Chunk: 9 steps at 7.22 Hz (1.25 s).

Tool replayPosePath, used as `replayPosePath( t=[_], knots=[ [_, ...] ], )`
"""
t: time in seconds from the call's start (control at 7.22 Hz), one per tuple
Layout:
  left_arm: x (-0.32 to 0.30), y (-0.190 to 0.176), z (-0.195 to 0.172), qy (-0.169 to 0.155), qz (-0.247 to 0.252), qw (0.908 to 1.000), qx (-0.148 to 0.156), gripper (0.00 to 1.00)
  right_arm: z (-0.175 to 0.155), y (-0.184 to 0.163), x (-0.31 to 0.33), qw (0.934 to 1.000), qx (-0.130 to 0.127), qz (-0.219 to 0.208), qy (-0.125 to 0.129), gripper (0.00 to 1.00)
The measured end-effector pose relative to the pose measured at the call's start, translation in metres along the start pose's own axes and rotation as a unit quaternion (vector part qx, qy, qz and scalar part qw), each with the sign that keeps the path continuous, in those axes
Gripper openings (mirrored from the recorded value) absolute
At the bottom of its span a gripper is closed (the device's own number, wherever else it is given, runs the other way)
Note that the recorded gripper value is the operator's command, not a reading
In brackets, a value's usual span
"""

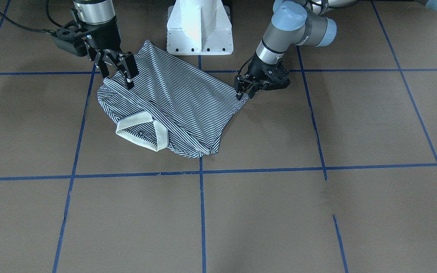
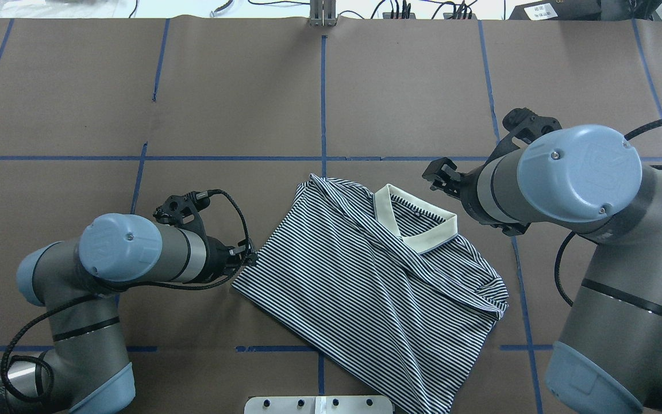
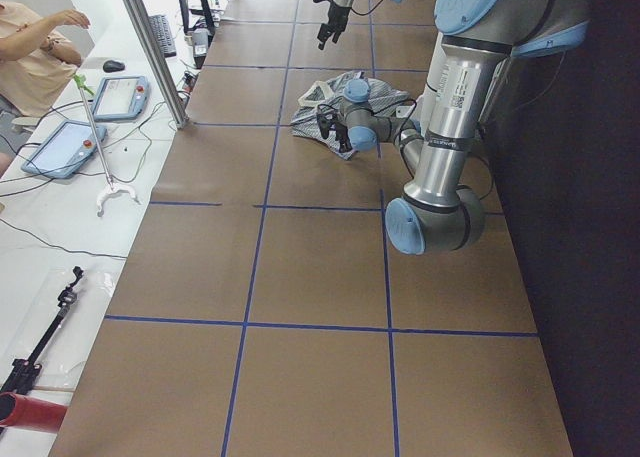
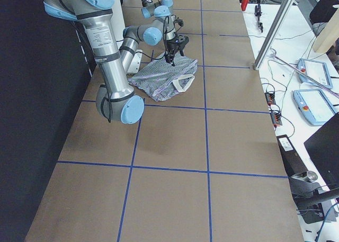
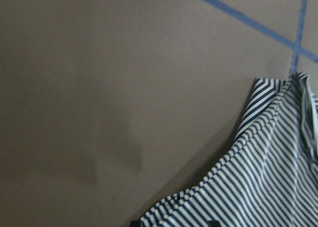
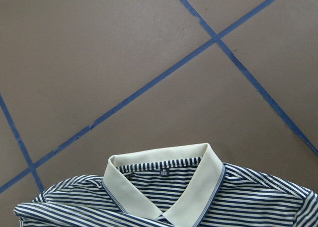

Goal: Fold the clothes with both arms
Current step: 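Grasp the shirt's side edge with the left gripper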

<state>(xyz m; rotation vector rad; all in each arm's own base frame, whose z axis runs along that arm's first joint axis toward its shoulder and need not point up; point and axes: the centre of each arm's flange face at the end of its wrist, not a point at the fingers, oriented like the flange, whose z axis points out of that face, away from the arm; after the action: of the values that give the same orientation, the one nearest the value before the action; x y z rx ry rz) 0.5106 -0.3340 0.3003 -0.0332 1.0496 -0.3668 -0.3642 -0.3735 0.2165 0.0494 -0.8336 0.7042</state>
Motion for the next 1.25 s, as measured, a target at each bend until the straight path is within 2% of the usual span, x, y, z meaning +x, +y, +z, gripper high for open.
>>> replayPosePath(
  t=[0.28, 0.55, 0.69, 0.83, 0.97, 1.11, 1.25],
  knots=[
    [-0.001, 0.018, 0.013, -0.034, 0.001, 0.9994, -0.003, 0.58, 0.012, -0.004, -0.004, 0.9999, -0.003, -0.001, -0.010, 1.00],
    [-0.002, 0.027, 0.020, -0.044, 0.004, 0.9990, -0.008, 0.55, 0.015, -0.005, -0.005, 0.9999, -0.002, -0.001, -0.012, 1.00],
    [-0.002, 0.028, 0.021, -0.044, 0.004, 0.9990, -0.008, 0.48, 0.015, -0.005, -0.005, 0.9999, -0.002, -0.002, -0.013, 1.00],
    [-0.003, 0.029, 0.022, -0.045, 0.004, 0.9989, -0.008, 0.35, 0.015, -0.005, -0.005, 0.9999, -0.002, -0.002, -0.013, 1.00],
    [-0.003, 0.028, 0.023, -0.046, 0.004, 0.9989, -0.005, 0.09, 0.015, -0.005, -0.005, 0.9999, -0.002, -0.001, -0.012, 1.00],
    [-0.003, 0.027, 0.023, -0.046, 0.004, 0.9989, 0.001, 0.00, 0.016, -0.005, -0.005, 0.9999, -0.001, -0.001, -0.012, 1.00],
    [-0.004, 0.024, 0.024, -0.047, 0.005, 0.9989, 0.010, 0.00, 0.016, -0.005, -0.005, 0.9999, -0.001, -0.001, -0.012, 1.00]
  ],
)
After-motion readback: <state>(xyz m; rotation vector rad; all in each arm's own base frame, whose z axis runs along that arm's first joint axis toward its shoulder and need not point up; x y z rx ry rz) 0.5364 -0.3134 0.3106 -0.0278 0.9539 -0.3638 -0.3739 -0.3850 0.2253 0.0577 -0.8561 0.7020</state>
